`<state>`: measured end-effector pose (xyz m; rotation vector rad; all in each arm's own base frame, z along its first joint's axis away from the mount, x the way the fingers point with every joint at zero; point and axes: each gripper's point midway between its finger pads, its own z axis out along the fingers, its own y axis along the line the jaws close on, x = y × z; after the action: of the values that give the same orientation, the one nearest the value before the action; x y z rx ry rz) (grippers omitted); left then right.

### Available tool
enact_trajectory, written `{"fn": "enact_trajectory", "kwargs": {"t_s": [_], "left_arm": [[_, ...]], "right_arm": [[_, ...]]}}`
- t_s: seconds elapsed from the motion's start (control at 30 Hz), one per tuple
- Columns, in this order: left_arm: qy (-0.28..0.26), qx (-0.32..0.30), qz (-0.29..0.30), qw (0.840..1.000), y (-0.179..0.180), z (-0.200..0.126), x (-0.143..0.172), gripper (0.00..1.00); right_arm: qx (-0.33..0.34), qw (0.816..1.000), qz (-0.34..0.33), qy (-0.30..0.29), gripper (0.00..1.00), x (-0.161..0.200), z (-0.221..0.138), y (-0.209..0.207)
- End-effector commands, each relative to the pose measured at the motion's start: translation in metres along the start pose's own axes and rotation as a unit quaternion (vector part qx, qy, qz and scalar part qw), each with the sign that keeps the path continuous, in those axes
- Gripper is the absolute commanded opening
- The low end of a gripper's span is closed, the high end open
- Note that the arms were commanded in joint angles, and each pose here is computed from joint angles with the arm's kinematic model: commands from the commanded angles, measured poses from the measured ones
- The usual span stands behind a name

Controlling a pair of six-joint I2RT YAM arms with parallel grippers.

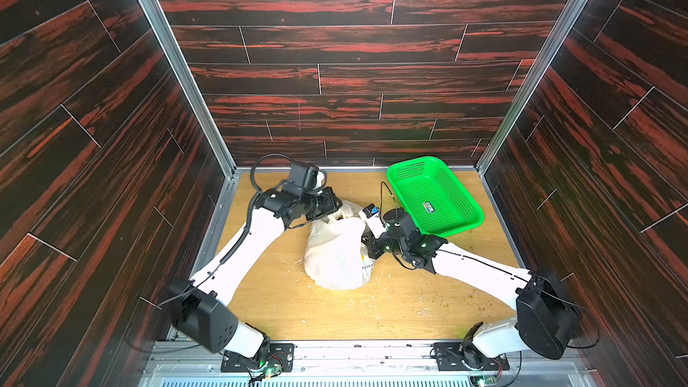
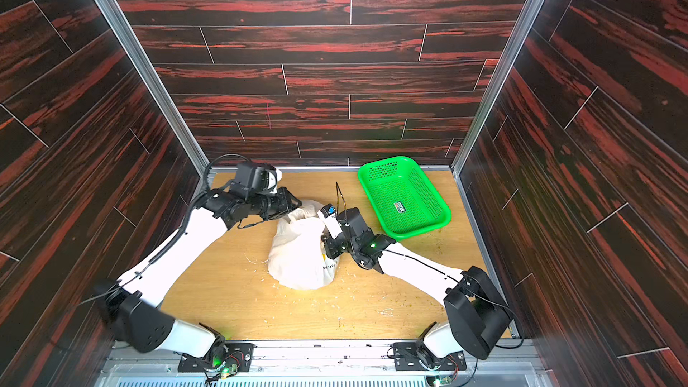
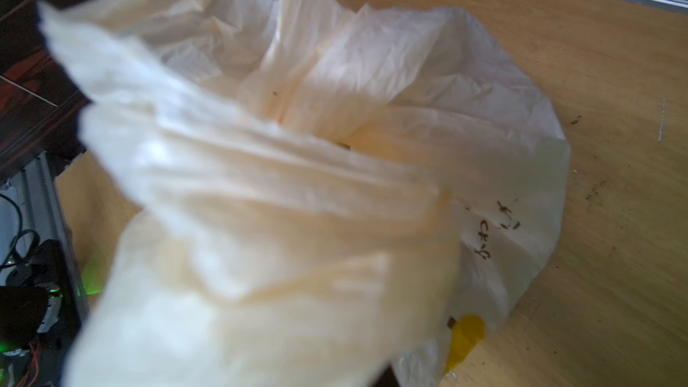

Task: Place the pineapple into a plastic bag & tie a knot
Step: Cross the plastic bag at the center of the board.

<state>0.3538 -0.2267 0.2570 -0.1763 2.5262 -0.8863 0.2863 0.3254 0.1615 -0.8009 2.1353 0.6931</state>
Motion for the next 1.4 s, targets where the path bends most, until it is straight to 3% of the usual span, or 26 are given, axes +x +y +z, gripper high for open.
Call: {"fn": "enact_trajectory", "kwargs": {"t_s": [0.0,0.27,0.4,0.53,0.67,0.9,1.03,1.1,1.37], "left_arm": [[0.046,-0.026,0.000,0.999,0.014,-0.007,0.023,0.27],[0.076,0.024,-0.036,0.996,0.001,0.004,0.033,0.36],[0.095,0.028,-0.047,0.994,0.005,0.007,0.044,0.36],[0.119,0.002,-0.044,0.992,0.019,0.011,0.057,0.30],[0.121,0.023,-0.035,0.992,0.013,0.015,0.056,0.23],[0.111,0.050,-0.017,0.992,0.000,0.017,0.048,0.24],[0.074,0.042,0.001,0.996,0.001,0.012,0.035,0.24],[0.065,0.037,0.008,0.997,0.002,0.012,0.032,0.24],[-0.001,0.052,0.032,0.998,-0.006,0.011,0.008,0.24]], "right_arm": [[-0.013,1.000,-0.009,-0.004,0.00,0.003,0.007,0.002],[-0.027,0.999,-0.017,-0.006,0.00,0.013,0.012,0.004],[-0.032,0.999,-0.018,-0.009,0.00,0.020,0.014,0.001],[-0.049,0.998,-0.023,-0.022,0.00,0.017,0.017,0.003],[-0.063,0.997,-0.028,-0.032,0.00,0.012,0.018,0.006],[-0.063,0.997,-0.014,-0.034,0.00,0.004,0.015,-0.001],[-0.038,0.999,-0.008,-0.037,0.29,0.000,-0.001,-0.010],[-0.030,0.999,-0.010,-0.033,0.39,-0.002,-0.011,-0.010],[0.025,1.000,0.010,0.016,0.52,0.003,-0.074,-0.013]]}}
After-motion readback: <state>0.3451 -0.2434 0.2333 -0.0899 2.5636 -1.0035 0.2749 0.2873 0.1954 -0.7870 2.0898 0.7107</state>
